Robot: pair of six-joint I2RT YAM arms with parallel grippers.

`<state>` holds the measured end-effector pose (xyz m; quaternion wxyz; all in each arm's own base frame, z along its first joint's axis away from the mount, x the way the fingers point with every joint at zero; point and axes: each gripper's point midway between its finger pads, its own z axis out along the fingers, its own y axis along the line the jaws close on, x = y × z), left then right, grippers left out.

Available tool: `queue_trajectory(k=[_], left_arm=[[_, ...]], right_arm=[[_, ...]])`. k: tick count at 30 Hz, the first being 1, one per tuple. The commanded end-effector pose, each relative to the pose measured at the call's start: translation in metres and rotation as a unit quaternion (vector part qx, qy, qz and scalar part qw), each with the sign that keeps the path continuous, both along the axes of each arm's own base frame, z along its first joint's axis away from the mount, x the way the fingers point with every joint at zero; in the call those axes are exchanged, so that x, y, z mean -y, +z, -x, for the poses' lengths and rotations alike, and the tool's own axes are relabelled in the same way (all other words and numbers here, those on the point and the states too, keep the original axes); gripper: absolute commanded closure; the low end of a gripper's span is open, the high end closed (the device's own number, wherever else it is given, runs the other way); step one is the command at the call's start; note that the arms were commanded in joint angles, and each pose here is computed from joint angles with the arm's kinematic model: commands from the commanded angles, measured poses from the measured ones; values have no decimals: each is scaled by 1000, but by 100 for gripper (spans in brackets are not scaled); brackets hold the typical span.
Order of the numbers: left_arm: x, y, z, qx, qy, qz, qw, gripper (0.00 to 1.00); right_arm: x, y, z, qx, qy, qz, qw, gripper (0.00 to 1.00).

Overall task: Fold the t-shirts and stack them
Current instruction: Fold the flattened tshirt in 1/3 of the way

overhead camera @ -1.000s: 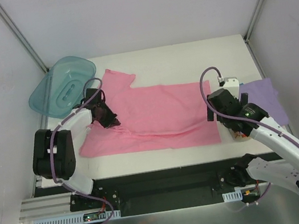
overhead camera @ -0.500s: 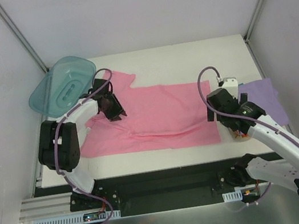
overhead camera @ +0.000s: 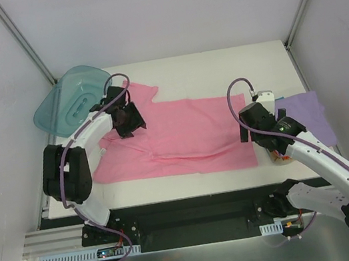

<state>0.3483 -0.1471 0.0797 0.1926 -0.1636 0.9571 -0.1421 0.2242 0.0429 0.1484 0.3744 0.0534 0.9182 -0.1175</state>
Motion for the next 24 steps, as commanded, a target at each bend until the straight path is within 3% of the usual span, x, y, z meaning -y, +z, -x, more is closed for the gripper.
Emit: queue_trajectory(k=[1, 5, 7, 17, 24], left_arm=[[-7, -3, -18, 1, -13, -66, 998, 42], [-6, -21, -23, -18, -36, -112, 993, 45], [-5, -24, -23, -33, -39, -117, 992, 51], [7, -42, -19, -57, -70, -143, 986, 56], [12, -50, -9, -76, -94, -140, 983, 77]], right_arm=[[-3, 11, -8, 21, -2, -11, 1000, 4], [-4, 9, -8, 18, 4, -11, 1000, 4], [-4, 8, -8, 16, 6, -9, 1000, 4], [3, 7, -5, 21, 2, -3, 1000, 4], [8, 9, -6, 27, -1, 5, 1000, 4]])
